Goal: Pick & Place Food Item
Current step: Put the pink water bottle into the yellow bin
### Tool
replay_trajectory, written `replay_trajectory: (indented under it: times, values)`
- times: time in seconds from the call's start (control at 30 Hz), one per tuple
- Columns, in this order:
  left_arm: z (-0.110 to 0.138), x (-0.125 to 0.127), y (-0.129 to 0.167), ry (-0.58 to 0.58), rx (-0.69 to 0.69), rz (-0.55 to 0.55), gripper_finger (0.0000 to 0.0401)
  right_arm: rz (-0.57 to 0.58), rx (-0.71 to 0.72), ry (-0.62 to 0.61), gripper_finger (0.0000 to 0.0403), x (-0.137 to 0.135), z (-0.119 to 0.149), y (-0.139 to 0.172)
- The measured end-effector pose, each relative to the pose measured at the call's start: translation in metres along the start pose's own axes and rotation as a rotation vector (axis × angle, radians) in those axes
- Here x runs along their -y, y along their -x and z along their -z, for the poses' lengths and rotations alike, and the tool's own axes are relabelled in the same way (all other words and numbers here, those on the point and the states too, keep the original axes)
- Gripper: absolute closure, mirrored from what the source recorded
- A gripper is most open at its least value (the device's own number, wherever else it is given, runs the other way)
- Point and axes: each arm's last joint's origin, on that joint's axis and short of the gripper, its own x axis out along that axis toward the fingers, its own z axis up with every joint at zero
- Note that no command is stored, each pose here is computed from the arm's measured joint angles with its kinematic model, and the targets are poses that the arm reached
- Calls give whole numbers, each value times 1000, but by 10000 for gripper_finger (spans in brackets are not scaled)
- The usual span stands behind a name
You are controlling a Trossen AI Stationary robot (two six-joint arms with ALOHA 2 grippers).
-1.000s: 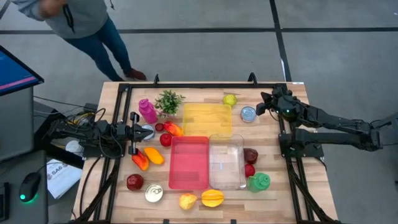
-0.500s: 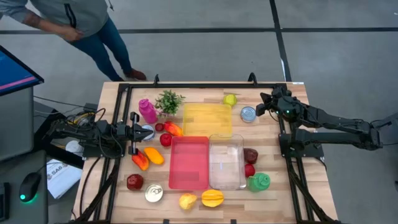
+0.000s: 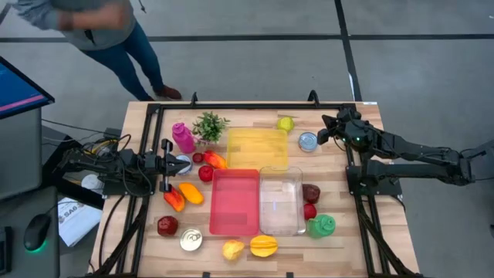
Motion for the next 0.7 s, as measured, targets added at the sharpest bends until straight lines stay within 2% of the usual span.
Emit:
replay_trajectory:
  times: [0.2, 0.5, 0.7]
  values:
    - [0, 0, 0, -27, 0, -14, 398, 2, 1, 3, 403, 0, 0, 0]
    - [-7, -9, 1, -26, 25, -270, 398, 3, 1, 3, 403, 0, 0, 0]
    - [-7, -11, 2, -20, 12, -358, 398, 3, 1, 3, 403, 0, 0, 0]
